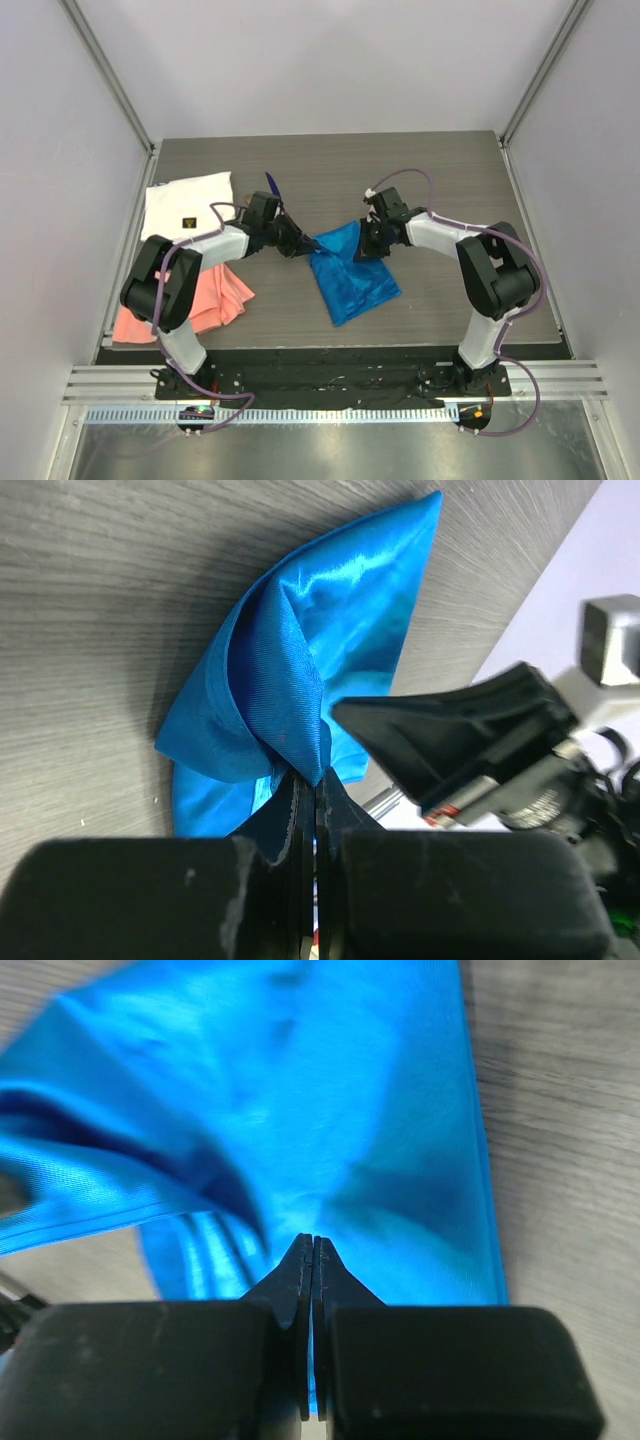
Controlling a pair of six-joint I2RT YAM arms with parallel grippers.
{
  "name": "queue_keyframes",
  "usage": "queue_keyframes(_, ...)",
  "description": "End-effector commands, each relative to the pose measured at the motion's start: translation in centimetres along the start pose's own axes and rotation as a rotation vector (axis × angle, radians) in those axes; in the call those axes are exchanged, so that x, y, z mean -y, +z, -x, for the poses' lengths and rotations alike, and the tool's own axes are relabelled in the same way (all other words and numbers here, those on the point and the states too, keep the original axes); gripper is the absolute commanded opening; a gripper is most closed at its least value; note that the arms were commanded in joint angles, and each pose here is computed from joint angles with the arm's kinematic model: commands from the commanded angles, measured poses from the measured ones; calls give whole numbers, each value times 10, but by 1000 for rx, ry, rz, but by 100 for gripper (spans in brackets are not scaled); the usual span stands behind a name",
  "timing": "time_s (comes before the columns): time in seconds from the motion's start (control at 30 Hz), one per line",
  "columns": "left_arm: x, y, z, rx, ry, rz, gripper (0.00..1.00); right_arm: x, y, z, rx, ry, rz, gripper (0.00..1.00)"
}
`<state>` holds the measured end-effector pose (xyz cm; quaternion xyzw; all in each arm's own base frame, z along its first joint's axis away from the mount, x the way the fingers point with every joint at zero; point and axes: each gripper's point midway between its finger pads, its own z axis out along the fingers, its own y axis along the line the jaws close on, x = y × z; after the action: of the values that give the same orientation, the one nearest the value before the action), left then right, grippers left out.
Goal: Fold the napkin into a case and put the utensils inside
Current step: Fold the lower triangle-folded napkin at the center of the board.
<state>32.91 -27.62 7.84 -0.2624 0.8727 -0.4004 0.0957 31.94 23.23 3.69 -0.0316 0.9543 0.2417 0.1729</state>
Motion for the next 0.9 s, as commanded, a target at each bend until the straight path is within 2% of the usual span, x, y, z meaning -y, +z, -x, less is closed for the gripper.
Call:
queue_keyframes(0.0,17,2,6,17,37,-19,0,-4,9,11,43,-46,27,1)
queue_keyframes(0.23,32,12,9,27,42,-28,0,13,24,-27,-12,24,18,1)
queue_keyframes(0.5,28,40,12,29,34,8,0,10,21,-27,-4,42,34,1)
queue_keyframes(0.87,36,53,32,109,24,-20,0,5,25,-32,-35,55,64,1)
